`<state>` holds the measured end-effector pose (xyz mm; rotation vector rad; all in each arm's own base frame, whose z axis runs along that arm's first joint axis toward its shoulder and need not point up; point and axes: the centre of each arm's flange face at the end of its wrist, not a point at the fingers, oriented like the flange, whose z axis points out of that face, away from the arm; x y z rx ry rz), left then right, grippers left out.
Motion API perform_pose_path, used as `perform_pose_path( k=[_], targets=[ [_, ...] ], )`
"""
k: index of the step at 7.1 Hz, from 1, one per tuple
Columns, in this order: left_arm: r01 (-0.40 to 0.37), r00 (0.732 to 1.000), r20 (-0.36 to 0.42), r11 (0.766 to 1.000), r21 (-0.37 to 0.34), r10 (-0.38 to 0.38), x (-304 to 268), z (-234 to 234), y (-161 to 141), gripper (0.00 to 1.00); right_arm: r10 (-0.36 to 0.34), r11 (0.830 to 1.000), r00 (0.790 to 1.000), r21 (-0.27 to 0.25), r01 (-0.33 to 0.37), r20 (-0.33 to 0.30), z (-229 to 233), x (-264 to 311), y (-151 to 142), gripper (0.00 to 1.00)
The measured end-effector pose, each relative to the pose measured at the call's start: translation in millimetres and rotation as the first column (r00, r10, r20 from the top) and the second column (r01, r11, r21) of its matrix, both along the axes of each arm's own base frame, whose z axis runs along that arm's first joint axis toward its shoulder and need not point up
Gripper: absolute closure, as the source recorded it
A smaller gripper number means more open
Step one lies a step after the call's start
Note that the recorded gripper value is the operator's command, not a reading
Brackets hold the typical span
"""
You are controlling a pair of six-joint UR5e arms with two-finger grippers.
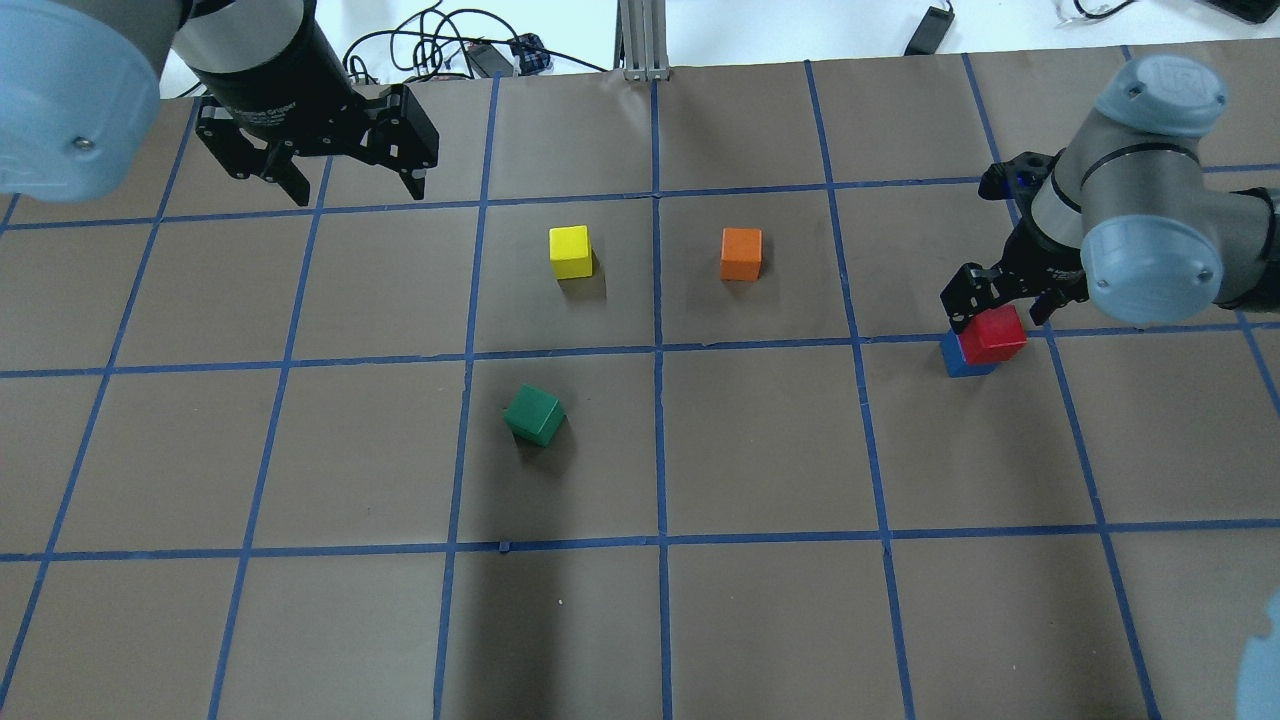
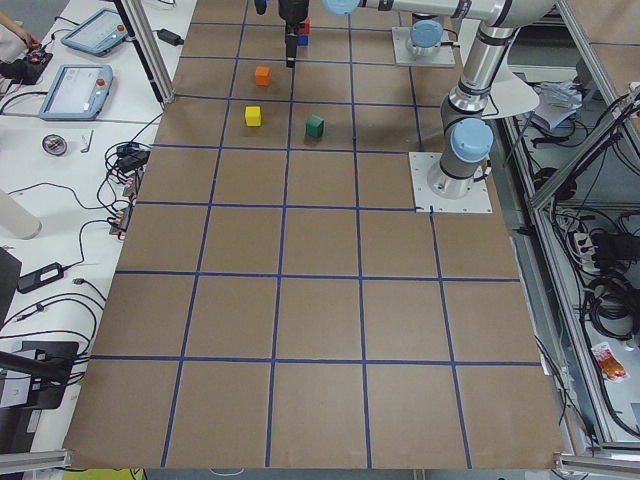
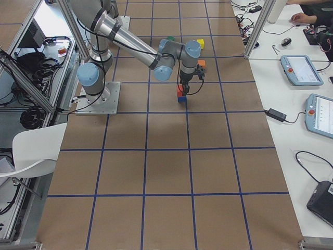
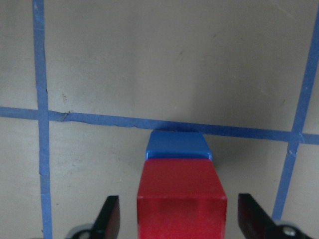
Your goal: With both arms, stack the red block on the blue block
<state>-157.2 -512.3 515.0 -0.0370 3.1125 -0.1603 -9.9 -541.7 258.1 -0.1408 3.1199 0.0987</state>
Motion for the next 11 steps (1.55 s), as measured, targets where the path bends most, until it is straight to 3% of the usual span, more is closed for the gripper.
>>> perform_pose_path(
  k=[2, 4, 7, 11],
  targets=[
    [0.000, 1.000, 0.000, 1.000, 0.000, 0.000, 0.0, 0.0, 0.0, 0.00, -0.012, 1.000, 1.000, -0.018, 0.012, -0.006, 36.8, -2.4, -11.4, 0.00],
    [-0.001, 1.000, -0.001, 1.000, -0.001, 0.001, 0.4, 0.4, -0.2, 0.00, -0.062, 0.998, 0.998, -0.007, 0.062, -0.009, 101.9, -3.3, -21.0, 0.00],
    [-0.001, 1.000, -0.001, 1.000, -0.002, 0.001, 0.6, 0.8, -0.2, 0.00, -0.109, 0.994, 0.994, -0.027, 0.108, -0.020, 173.6, 22.7, -10.3, 0.00],
    [0.000, 1.000, -0.001, 1.000, -0.001, 0.000, -0.1, 0.3, 0.1, 0.00, -0.080, 0.996, 0.997, -0.036, 0.079, -0.021, 200.0, 81.7, 18.1, 0.00]
  ],
)
